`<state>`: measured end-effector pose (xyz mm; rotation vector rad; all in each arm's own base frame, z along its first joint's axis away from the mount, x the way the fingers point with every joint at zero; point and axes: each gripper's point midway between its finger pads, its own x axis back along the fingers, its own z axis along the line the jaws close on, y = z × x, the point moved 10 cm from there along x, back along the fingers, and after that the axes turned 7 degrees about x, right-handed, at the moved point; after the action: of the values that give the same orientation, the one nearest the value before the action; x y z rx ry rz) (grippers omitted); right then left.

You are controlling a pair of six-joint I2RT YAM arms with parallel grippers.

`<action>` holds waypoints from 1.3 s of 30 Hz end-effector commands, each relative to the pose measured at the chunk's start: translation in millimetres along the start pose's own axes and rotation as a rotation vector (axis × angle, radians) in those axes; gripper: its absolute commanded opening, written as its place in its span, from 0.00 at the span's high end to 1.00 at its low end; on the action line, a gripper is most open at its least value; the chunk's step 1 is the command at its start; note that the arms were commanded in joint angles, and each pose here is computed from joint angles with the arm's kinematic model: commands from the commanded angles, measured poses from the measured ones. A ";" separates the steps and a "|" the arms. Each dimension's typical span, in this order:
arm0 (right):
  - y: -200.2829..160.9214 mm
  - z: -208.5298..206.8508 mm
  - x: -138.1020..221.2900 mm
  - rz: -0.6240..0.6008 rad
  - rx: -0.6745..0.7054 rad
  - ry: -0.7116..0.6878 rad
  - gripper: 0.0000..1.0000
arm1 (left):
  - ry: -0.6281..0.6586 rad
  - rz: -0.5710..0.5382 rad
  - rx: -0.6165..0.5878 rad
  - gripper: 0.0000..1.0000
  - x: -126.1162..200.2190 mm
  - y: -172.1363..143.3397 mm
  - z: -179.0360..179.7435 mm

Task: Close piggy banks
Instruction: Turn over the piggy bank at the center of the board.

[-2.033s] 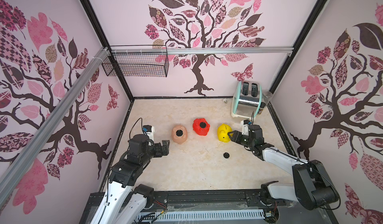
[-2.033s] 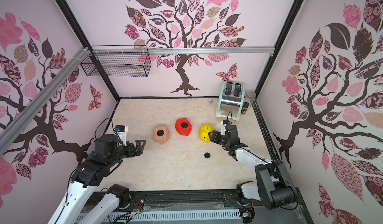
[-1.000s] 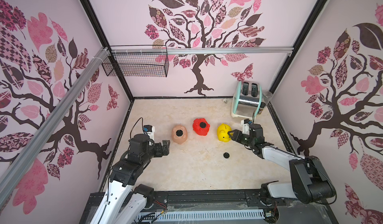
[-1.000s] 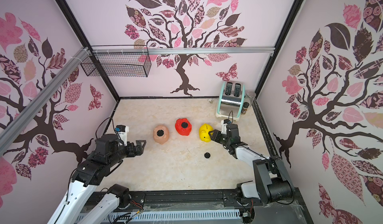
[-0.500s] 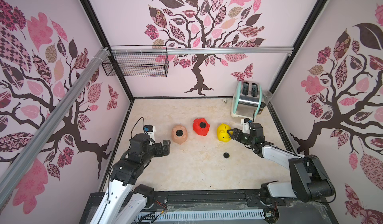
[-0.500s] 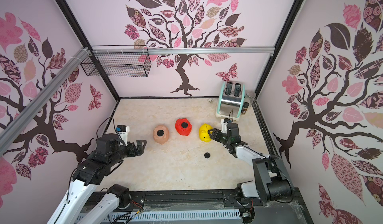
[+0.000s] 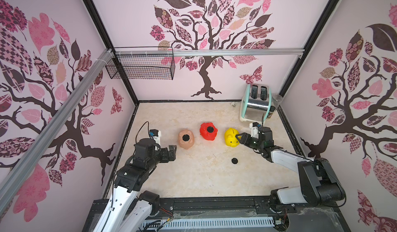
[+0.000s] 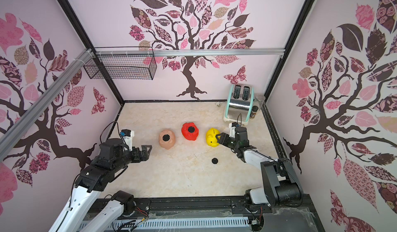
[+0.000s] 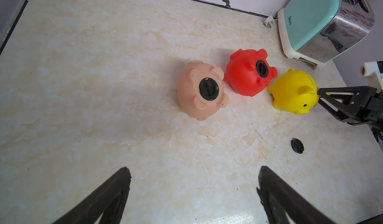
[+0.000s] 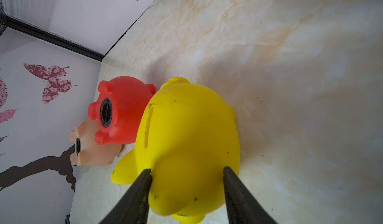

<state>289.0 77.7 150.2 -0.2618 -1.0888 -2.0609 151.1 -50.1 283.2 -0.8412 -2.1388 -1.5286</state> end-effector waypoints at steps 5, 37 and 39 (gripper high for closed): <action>3.4 -2.9 -2.4 0.008 -0.019 -0.016 0.48 | -0.006 -0.012 0.000 0.02 1.8 1.4 -1.0; 2.5 -25.1 -1.6 0.023 -0.147 -0.049 0.56 | -0.012 0.006 -0.005 0.02 -1.7 0.9 -2.4; 2.6 -26.7 -0.7 0.020 -0.158 -0.056 0.54 | -0.012 0.006 -0.005 0.02 -1.9 1.0 -2.5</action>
<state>298.0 63.0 149.4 -0.2743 -0.9860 -2.1412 153.1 -51.4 281.4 -0.8541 -2.1270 -1.5237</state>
